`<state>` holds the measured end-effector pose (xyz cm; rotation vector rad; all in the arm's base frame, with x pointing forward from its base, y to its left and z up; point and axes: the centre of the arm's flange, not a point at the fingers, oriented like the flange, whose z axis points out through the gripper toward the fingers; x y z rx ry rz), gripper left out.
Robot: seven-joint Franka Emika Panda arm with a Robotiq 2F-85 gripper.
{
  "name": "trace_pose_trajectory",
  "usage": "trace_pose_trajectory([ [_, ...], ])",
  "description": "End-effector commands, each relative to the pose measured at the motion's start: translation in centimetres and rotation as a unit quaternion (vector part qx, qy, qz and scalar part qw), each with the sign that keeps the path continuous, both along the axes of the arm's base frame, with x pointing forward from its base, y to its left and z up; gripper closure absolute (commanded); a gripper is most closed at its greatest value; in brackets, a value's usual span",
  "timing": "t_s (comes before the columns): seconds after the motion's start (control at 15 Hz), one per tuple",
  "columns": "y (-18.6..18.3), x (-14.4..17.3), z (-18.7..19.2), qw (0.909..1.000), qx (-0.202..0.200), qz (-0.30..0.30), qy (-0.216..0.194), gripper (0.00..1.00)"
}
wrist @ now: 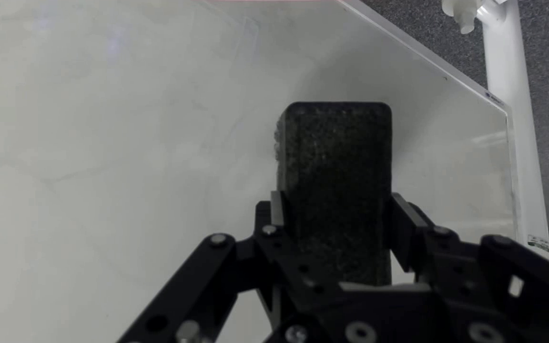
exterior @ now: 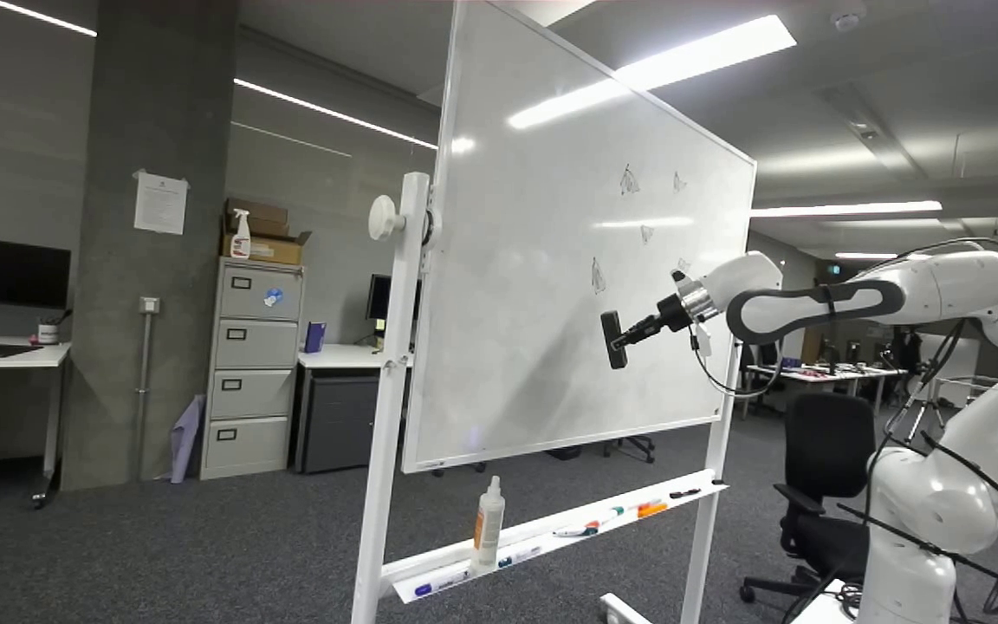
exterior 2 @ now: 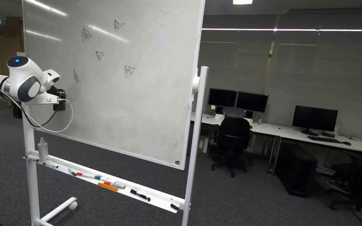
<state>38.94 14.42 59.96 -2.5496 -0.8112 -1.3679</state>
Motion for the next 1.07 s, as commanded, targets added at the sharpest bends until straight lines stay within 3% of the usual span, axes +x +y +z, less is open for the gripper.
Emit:
trace_pose_trajectory([
  [0.0,0.0,0.1,0.0,1.0,0.001,-0.001,-0.008,0.7],
  [0.27,0.3,0.6,1.4,0.9978,0.005,-0.018,-0.064,0.7],
  [0.6,0.4,1.7,3.5,0.9881,0.002,-0.041,-0.148,0.7],
  [1.0,1.2,4.3,5.5,0.9767,-0.027,-0.057,-0.205,0.7],
])
